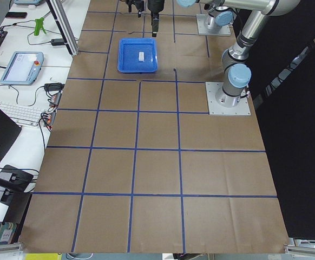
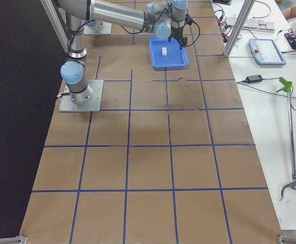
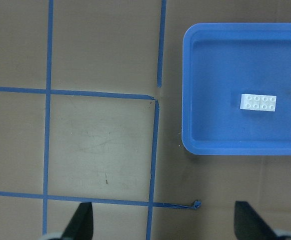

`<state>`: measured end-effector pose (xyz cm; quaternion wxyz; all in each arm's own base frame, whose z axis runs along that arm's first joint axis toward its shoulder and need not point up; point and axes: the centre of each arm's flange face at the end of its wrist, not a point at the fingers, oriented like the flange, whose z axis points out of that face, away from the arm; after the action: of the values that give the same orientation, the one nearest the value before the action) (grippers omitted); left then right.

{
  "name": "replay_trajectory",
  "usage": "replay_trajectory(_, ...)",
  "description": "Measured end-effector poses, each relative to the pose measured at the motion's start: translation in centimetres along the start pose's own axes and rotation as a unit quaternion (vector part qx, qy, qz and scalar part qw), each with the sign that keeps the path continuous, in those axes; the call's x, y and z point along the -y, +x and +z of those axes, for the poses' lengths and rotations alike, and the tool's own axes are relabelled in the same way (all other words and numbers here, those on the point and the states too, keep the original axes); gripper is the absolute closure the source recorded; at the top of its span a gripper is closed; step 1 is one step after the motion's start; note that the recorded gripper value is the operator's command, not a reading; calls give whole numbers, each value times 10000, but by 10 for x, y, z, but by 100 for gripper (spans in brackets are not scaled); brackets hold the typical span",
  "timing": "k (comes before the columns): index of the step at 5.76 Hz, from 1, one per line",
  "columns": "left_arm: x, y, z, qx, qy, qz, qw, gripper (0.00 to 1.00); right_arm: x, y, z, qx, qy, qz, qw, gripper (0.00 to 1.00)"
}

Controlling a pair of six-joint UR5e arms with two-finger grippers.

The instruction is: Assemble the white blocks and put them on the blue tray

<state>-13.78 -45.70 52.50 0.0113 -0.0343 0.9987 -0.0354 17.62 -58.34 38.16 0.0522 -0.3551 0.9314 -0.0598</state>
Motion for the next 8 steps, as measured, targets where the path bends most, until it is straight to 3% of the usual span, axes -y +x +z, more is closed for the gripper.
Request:
replay_trajectory(1, 0, 0, 0, 1, 0, 1, 10000, 1, -17, 15, -27, -186, -215, 591, 9978, 0)
replay_trajectory(3, 0, 0, 0, 4, 0, 3, 10000, 1, -36, 25, -85, -520, -659, 1953, 9771, 0)
replay_trajectory(4, 0, 0, 0, 7, 2, 5, 10000, 1, -42, 19, -110, -540, -798, 2363, 9669, 0)
replay_trajectory(6, -1, 0, 0, 9, 4, 5, 10000, 1, -55, -9, -149, -560, -796, 2965, 9500, 0)
replay_trajectory(8, -1, 0, 0, 9, 2, 5, 10000, 1, -58, -21, -147, -487, -831, 3077, 9466, 0)
